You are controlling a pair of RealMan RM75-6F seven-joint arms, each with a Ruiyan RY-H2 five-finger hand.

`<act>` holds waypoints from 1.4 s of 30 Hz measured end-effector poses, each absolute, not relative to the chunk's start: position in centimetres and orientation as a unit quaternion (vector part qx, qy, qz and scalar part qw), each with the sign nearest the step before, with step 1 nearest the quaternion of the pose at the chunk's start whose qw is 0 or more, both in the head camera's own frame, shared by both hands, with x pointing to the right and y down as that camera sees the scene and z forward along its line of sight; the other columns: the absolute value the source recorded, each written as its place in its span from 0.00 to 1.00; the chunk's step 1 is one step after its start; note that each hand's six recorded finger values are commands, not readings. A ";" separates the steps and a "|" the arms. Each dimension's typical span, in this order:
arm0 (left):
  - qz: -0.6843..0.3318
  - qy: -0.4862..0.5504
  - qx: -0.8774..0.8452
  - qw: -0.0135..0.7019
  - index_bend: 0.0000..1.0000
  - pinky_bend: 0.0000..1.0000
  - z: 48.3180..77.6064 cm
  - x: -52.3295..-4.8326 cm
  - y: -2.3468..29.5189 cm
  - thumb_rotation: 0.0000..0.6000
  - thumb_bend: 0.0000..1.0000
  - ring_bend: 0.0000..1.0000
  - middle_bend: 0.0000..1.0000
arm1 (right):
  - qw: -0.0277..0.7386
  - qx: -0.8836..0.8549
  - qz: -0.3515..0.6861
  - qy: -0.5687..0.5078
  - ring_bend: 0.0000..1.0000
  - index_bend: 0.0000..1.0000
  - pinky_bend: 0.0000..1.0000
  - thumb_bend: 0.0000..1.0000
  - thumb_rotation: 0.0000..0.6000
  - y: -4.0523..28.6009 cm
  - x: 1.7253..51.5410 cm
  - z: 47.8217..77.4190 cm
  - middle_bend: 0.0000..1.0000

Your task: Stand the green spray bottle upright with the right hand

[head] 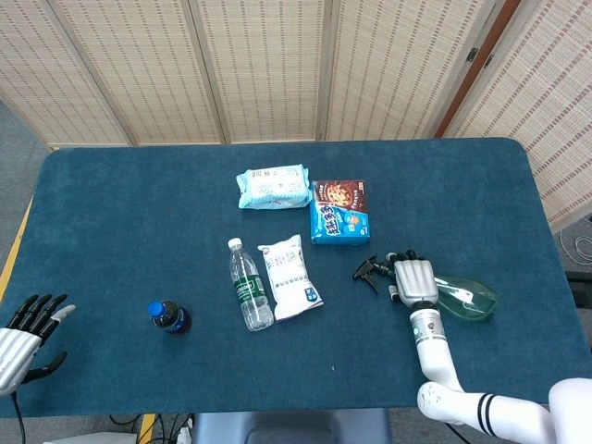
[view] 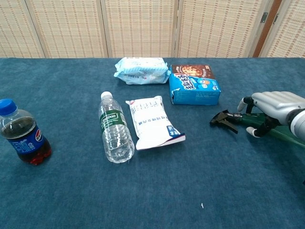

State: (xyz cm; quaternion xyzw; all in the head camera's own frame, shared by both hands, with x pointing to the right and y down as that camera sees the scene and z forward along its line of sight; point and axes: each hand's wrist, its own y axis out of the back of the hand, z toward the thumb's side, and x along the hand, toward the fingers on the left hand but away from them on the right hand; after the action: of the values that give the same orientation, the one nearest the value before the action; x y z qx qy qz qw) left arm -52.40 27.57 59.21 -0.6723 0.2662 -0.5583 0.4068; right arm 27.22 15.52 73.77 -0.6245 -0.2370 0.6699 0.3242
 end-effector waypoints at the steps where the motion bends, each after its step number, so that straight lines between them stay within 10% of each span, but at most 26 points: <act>1: -0.558 0.266 -0.672 0.407 0.12 0.00 59.2 -52.4 27.6 1.00 0.29 0.00 0.08 | 0.325 -0.624 0.670 -0.237 0.20 0.28 0.38 0.28 1.00 15.5 27.2 73.7 0.34; 42: -0.561 0.272 -0.671 0.402 0.12 0.00 59.3 -52.9 27.8 1.00 0.29 0.00 0.08 | 0.335 -0.620 0.667 -0.242 0.39 0.47 0.42 0.32 1.00 15.4 26.9 73.8 0.53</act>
State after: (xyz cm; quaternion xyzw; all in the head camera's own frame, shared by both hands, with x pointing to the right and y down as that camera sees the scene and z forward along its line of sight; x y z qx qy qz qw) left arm -52.90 27.76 59.32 -0.6709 0.2720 -0.5607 0.4019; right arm 26.86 15.39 73.83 -0.6197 -0.2423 0.6670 0.3352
